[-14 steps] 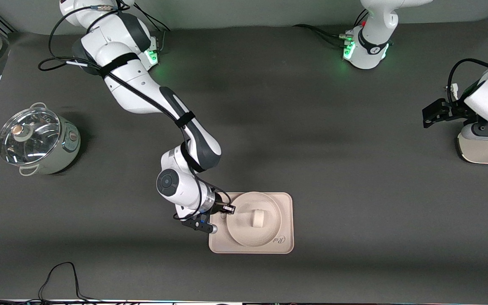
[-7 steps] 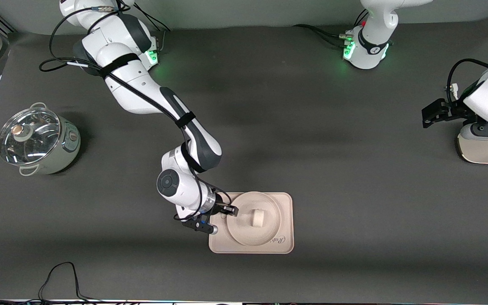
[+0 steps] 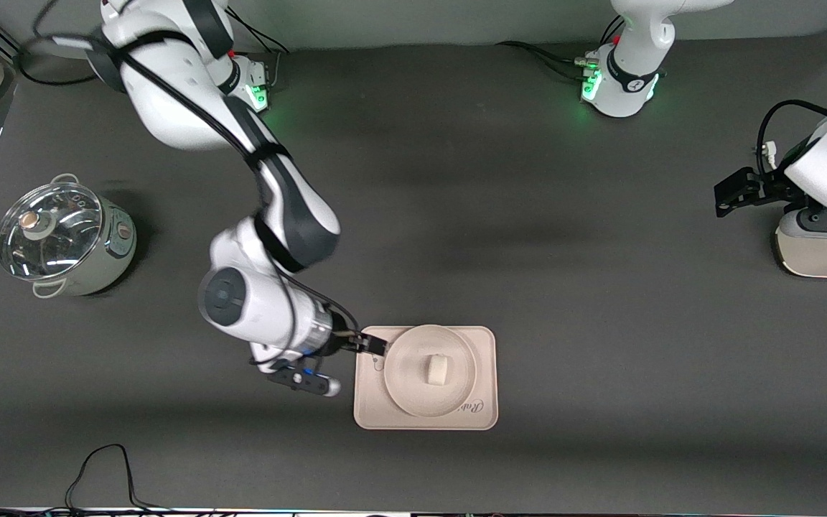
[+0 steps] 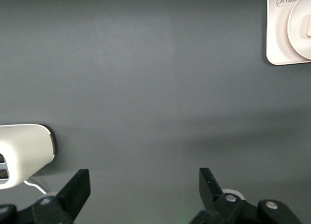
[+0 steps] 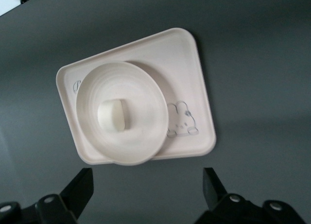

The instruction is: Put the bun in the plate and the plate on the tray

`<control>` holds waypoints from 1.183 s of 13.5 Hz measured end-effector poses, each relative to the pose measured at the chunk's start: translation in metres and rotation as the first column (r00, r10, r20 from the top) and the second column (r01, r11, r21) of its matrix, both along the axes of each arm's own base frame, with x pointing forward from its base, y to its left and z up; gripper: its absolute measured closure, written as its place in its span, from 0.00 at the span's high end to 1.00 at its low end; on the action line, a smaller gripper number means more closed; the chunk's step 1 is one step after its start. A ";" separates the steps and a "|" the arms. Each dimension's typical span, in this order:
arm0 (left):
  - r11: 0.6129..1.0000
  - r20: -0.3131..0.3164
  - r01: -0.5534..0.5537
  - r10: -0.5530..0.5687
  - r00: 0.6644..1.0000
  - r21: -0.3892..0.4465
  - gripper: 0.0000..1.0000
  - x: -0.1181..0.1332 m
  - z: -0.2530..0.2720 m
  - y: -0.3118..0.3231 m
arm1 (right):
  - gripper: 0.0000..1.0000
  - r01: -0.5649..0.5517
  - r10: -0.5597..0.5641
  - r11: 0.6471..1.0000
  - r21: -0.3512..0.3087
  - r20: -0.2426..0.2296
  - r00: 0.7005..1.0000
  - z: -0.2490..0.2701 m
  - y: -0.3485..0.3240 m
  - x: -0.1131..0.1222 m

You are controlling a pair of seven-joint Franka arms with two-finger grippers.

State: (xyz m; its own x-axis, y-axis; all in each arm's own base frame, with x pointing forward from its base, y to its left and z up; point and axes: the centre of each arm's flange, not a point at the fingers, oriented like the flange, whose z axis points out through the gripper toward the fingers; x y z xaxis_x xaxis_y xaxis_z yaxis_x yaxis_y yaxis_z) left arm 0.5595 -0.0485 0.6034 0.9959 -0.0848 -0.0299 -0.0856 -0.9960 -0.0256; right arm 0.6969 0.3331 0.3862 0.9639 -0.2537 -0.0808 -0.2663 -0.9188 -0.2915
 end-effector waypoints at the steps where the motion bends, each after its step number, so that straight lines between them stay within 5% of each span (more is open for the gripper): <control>1: 1.000 0.001 0.000 0.000 1.000 0.000 1.00 0.000 0.000 0.000 | 1.00 0.004 -0.004 1.000 -0.006 -0.020 1.000 0.035 -0.020 -0.005; 4: 1.000 0.003 0.002 -0.002 1.000 -0.005 1.00 0.000 0.002 -0.002 | 1.00 0.024 -0.026 0.999 -0.034 -0.058 0.998 0.121 -0.096 -0.030; 11: 1.000 0.003 -0.009 0.009 1.000 -0.021 1.00 -0.001 0.004 0.002 | 1.00 -0.166 0.164 0.966 -0.197 -0.026 0.986 0.222 -0.259 -0.129; 16: 1.000 0.002 -0.010 0.010 1.000 -0.021 1.00 -0.001 0.003 0.002 | 1.00 -0.216 0.212 0.942 -0.258 -0.045 0.976 0.218 -0.328 -0.134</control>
State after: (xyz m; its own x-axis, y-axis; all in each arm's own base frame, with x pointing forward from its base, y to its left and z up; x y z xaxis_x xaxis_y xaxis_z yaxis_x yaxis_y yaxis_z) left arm 0.5585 -0.0462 0.6066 0.9968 -0.0758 -0.0261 -0.0759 -0.9971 -0.0044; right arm 0.5625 0.0046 0.6045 0.9969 -0.0558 -0.0558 -0.0577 -0.9978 -0.0328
